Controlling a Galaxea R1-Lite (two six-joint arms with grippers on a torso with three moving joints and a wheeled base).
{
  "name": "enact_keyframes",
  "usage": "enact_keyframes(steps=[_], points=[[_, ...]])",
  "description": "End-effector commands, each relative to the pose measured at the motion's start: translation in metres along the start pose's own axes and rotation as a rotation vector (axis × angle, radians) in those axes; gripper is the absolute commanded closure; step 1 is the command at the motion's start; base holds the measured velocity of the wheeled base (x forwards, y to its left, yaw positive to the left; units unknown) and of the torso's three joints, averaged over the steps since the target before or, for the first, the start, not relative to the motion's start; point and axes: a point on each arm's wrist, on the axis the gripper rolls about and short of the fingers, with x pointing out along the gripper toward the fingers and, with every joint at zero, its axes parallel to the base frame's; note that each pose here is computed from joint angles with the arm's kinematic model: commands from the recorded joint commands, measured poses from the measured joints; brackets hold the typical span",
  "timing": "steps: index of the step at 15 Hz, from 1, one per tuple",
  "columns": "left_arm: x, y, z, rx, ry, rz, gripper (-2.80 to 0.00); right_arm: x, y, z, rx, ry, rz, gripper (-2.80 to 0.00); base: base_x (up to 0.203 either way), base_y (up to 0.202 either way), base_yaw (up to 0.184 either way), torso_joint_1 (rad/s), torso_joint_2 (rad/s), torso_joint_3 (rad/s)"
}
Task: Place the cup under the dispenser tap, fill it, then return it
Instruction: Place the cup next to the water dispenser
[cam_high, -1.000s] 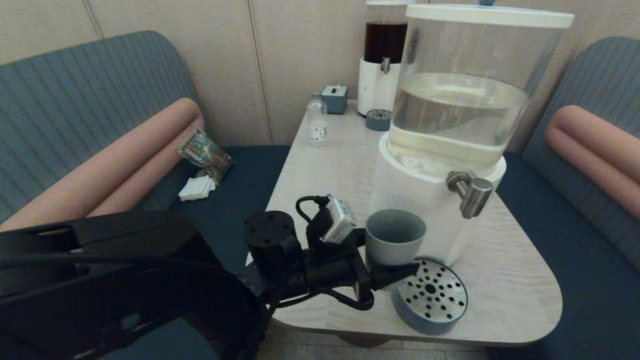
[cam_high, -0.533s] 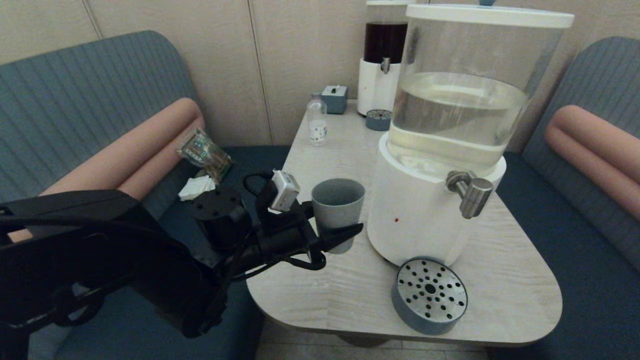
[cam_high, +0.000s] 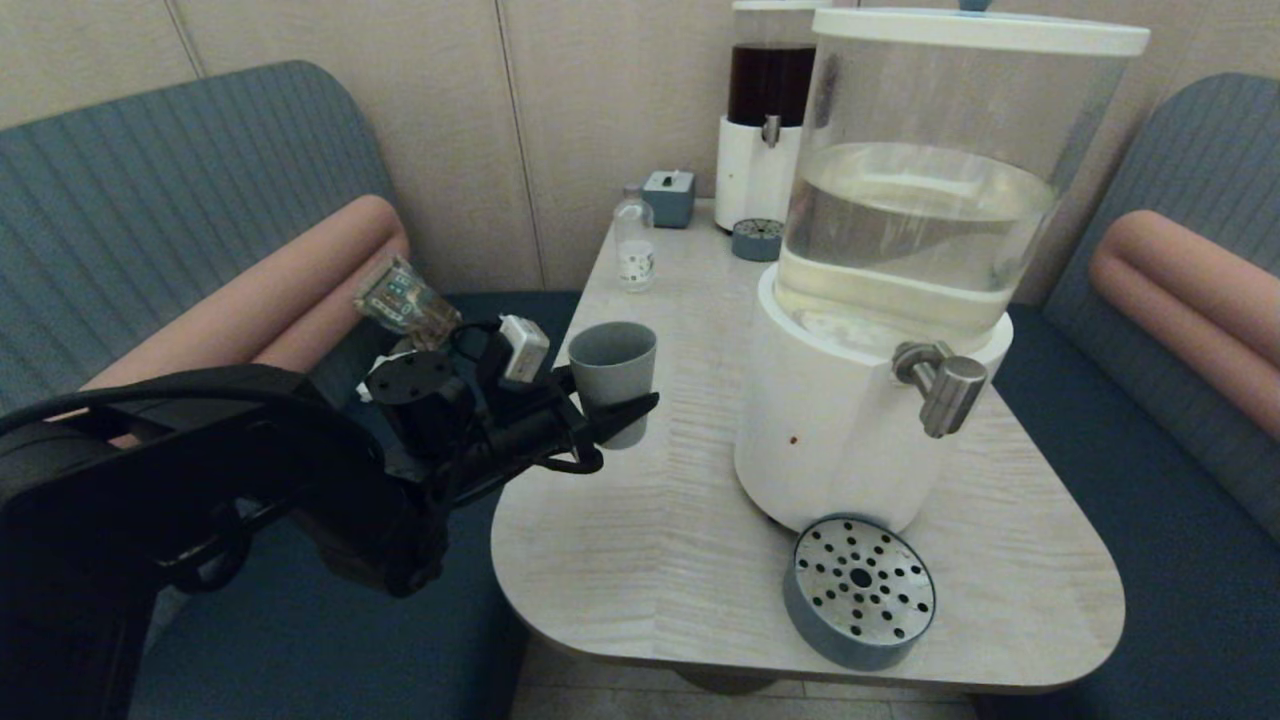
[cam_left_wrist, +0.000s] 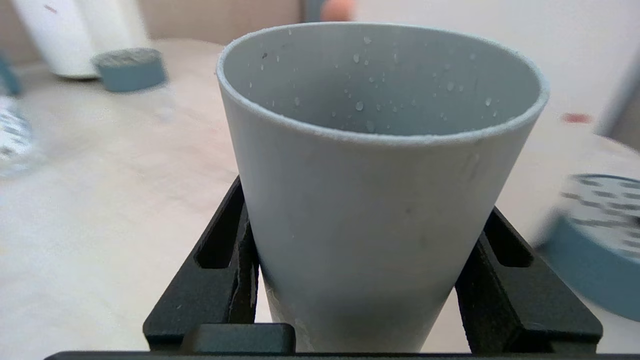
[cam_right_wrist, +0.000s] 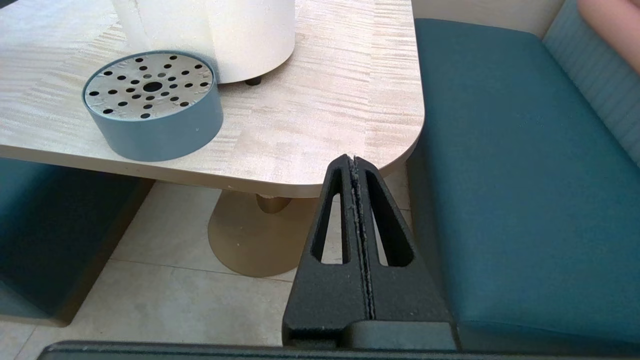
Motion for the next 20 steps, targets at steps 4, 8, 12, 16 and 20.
enact_keyframes(steps=[4, 8, 12, 16, 20], points=[[0.010, 0.042, -0.036, 0.043, -0.027, 0.056, 0.00, 0.000, 0.000, 0.000, -0.001, 0.000, 0.000, 0.00, 0.000, 0.000, 0.000, 0.000, 0.00, 0.000], [0.014, 0.063, -0.079, 0.039, -0.017, 0.084, 0.00, 0.000, 0.000, 0.000, -0.001, 0.000, 0.000, 0.00, 0.000, 0.000, 0.000, 0.000, 0.00, 0.000], [0.015, 0.069, -0.103, 0.026, -0.010, 0.089, 0.00, 0.000, 0.000, 0.000, 0.000, 0.000, 0.000, 0.00, 0.000, 0.000, 0.000, 0.000, 0.00, 0.000], [0.015, 0.070, -0.107, 0.019, -0.009, 0.090, 0.00, 0.000, 0.000, 0.000, -0.001, 0.000, 0.000, 0.00, 0.000, 0.000, 0.000, 0.000, 0.00, 0.000], [0.015, 0.069, -0.107, 0.018, -0.008, 0.089, -2.80, 0.000, 0.000, 0.000, -0.001, 0.000, 0.001, 0.00, 0.000, 0.000, 0.000, 0.000, 0.00, 0.000]])
